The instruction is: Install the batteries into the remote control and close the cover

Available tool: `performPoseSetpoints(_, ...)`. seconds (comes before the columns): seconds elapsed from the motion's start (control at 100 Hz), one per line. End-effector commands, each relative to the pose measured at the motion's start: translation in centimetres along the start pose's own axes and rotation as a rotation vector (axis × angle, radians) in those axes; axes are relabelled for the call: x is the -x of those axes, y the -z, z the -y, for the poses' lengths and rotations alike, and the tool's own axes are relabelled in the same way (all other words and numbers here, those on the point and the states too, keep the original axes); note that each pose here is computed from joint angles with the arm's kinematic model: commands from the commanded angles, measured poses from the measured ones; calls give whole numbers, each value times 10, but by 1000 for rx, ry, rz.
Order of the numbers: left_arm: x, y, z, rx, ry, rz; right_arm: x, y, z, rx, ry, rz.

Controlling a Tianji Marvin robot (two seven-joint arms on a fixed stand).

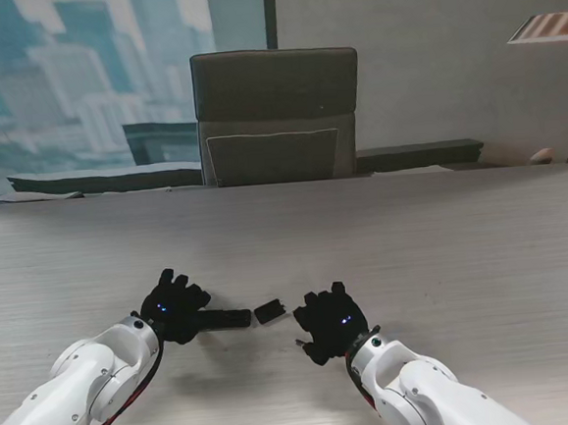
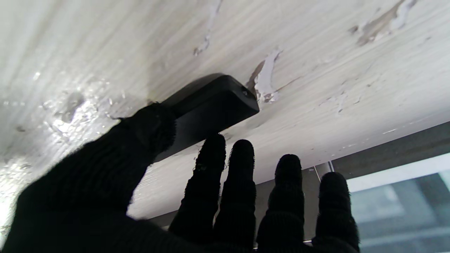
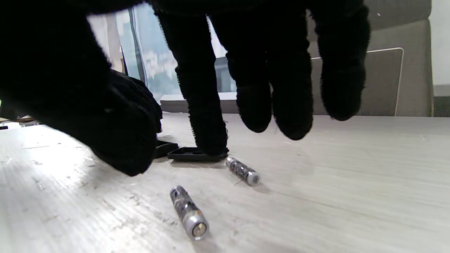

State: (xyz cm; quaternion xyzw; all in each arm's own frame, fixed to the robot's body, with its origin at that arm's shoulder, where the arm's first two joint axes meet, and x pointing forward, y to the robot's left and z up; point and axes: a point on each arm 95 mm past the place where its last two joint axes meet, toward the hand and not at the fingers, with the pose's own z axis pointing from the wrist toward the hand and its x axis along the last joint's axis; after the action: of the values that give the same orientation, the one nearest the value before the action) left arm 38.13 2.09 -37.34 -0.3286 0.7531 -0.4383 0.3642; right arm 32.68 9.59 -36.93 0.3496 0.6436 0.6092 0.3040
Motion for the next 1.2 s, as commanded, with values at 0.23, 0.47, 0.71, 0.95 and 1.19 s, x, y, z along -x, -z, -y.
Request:
performPoseSetpoints(0.23, -10, 8, -36, 101, 26, -19, -6, 0, 18, -37, 32, -19)
performPoseSetpoints(0.47, -10, 8, -36, 104, 30, -18, -5, -7, 29, -64, 39, -27)
performPoseSetpoints(0.71, -11, 8, -35, 107, 30, -22, -5, -8, 40, -93, 55, -43)
performPoseSetpoints(0.95, -11, 7, -35, 106, 33, -25, -6, -7, 34, -77, 38, -42)
performPoseSetpoints(1.19, -12, 7, -35, 104, 33, -27, -8, -14, 13, -5, 5, -68)
